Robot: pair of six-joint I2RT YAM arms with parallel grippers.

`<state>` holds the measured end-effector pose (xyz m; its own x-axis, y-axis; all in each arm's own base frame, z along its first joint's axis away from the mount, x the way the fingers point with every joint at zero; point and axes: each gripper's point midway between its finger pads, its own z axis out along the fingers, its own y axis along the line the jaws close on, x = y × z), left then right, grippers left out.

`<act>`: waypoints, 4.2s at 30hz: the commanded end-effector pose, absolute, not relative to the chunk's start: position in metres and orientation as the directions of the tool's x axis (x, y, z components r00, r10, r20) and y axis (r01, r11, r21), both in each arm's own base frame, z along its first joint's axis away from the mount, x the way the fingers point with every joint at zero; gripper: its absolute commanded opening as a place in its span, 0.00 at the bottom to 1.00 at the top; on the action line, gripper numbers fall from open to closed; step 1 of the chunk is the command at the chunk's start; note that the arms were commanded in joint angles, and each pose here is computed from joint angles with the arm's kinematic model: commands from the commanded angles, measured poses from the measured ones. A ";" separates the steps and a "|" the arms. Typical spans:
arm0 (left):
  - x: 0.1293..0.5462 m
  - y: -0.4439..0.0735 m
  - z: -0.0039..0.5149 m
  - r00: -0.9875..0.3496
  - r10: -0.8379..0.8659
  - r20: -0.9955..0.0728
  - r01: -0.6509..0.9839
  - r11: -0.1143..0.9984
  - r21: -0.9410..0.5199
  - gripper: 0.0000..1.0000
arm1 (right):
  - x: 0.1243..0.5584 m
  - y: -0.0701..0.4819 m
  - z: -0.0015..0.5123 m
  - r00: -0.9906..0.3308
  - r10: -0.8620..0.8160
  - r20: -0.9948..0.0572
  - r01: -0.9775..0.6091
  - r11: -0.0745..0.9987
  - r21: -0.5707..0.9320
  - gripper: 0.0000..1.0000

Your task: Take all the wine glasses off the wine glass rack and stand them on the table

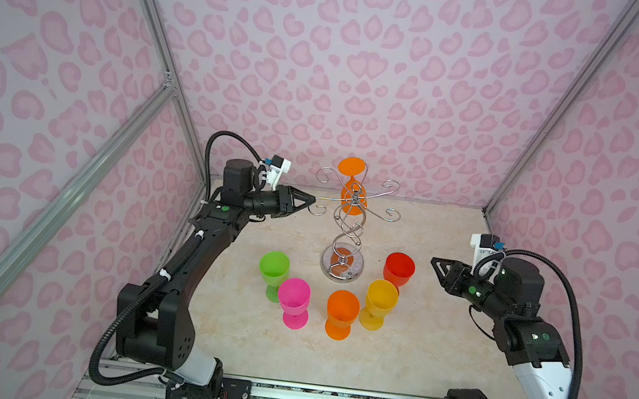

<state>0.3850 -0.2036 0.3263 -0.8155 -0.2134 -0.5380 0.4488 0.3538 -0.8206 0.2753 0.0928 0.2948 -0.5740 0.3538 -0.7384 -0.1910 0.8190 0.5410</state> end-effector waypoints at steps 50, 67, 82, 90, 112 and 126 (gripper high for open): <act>0.383 -0.200 0.372 -0.815 -0.395 -0.424 0.339 0.268 -0.902 0.02 | 0.277 0.090 0.285 -0.578 0.369 -0.728 -0.166 0.820 0.547 0.35; 0.369 -0.201 0.387 -0.812 -0.433 -0.392 0.336 0.203 -0.920 0.02 | 0.282 0.092 0.281 -0.585 0.373 -0.720 -0.168 0.813 0.557 0.35; 0.361 -0.202 0.375 -0.816 -0.430 -0.387 0.327 0.210 -0.921 0.02 | 0.286 0.107 0.309 -0.541 0.434 -0.721 -0.257 0.731 0.632 0.36; 0.362 -0.202 0.370 -0.817 -0.429 -0.385 0.321 0.216 -0.922 0.02 | 0.307 0.149 0.376 -0.514 0.533 -0.672 -0.452 0.497 0.741 0.37; 0.359 -0.202 0.376 -0.810 -0.425 -0.404 0.342 0.219 -0.914 0.02 | 0.335 0.189 0.348 -0.605 0.484 -0.632 -0.412 0.489 0.769 0.38; 0.359 -0.202 0.376 -0.809 -0.425 -0.406 0.344 0.219 -0.913 0.02 | 0.352 0.207 0.347 -0.632 0.493 -0.597 -0.418 0.432 0.799 0.35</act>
